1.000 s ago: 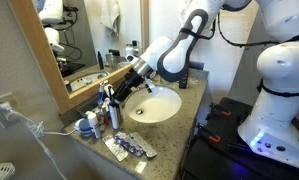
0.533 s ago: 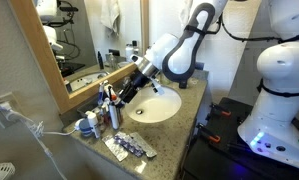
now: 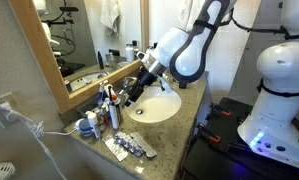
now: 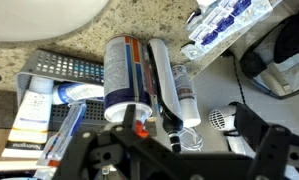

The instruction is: Move the electric toothbrush forward

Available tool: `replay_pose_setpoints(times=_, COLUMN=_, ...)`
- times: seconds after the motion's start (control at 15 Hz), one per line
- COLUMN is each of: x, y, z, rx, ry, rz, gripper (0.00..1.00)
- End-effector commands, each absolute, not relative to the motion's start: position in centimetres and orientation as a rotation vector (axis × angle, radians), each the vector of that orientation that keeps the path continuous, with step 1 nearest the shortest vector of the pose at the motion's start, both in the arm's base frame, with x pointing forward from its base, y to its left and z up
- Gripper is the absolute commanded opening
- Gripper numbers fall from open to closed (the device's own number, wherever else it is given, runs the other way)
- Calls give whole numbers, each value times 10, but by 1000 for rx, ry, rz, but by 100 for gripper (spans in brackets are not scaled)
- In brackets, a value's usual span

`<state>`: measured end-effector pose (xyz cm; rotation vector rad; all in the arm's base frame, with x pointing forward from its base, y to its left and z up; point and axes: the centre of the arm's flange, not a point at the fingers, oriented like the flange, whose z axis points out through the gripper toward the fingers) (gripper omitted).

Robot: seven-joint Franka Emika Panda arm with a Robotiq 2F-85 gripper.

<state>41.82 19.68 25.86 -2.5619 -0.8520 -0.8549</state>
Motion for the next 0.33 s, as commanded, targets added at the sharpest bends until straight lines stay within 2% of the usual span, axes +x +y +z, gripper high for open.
replay_pose_setpoints(times=0.0, x=406, y=193, z=293, rx=-2690, ry=-831, rz=-905, gripper=100)
replay_pose_setpoints(times=0.27, x=406, y=197, z=305, rx=-2742, ry=-804, rz=-933, gripper=100)
